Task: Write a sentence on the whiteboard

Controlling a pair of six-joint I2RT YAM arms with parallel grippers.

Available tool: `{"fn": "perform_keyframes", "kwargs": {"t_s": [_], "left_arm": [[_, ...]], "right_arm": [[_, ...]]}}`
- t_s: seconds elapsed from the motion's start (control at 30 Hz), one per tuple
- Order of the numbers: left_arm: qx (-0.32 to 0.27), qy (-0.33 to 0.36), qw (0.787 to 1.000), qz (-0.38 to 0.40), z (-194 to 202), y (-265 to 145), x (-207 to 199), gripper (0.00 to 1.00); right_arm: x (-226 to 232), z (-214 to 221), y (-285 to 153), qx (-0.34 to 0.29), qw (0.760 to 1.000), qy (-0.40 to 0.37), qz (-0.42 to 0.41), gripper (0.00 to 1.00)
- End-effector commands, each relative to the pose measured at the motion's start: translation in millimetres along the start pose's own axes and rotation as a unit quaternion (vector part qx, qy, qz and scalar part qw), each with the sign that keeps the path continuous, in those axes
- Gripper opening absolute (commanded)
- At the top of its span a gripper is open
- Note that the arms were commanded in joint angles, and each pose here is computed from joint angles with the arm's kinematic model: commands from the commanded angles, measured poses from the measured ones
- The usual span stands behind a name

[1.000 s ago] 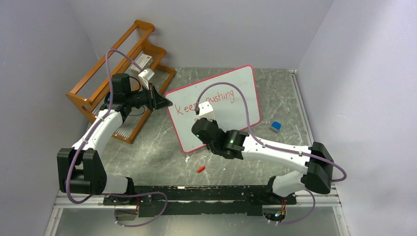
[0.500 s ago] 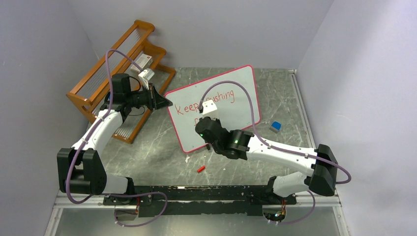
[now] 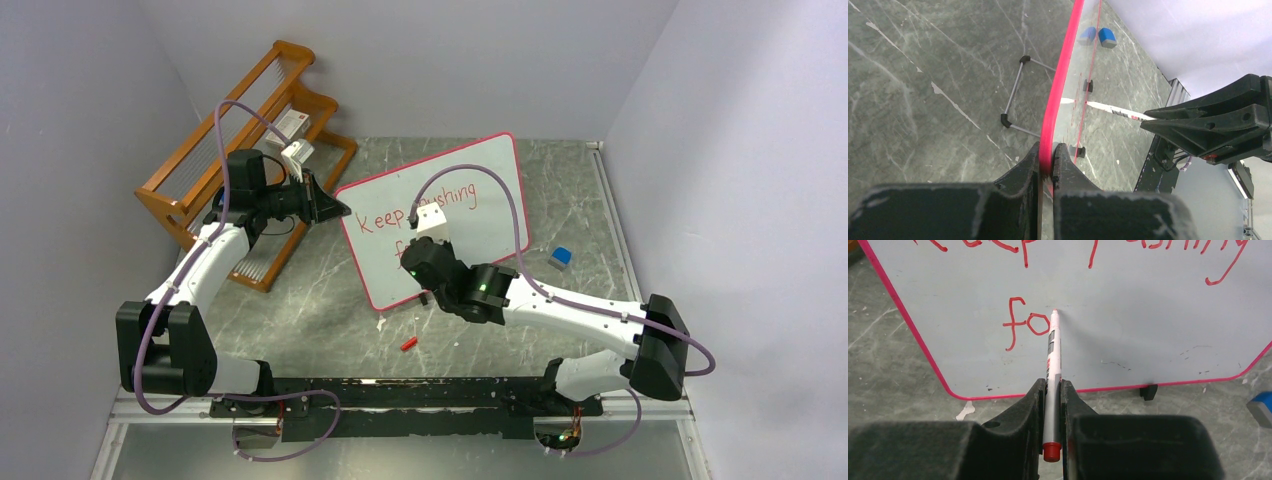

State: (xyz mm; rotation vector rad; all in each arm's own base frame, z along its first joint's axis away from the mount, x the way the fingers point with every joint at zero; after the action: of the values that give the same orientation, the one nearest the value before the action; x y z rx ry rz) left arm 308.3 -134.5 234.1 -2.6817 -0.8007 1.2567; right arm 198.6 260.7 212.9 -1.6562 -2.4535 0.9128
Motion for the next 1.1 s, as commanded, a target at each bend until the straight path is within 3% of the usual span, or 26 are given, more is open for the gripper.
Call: {"fn": "perform_keyframes", "kwargs": {"t_s": [0.0,1.07], "left_arm": [[0.018,0.016,0.997,-0.069,14,6,28,0.05],[0.019,0.016,0.997,-0.068,14,7,28,0.05]], "right_arm": [[-2,-1,4,-0.007,1.000,0.008,0.010,0.00],[-2,25,8,0.037,0.999,-0.003,0.007,0.00]]}}
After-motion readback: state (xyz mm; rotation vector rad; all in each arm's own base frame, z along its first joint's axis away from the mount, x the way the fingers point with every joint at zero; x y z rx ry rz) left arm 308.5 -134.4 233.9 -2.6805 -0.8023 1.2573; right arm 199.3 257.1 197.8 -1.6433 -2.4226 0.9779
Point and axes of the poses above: each gripper's point midway between its finger pads, its own y axis out along the fingers, its own x axis along the line the jaws close on, z = x × y, the point moved 5 cm from there along -y, back along the fingers, and after that the axes turned 12 degrees about -y, right-handed, at the moved point
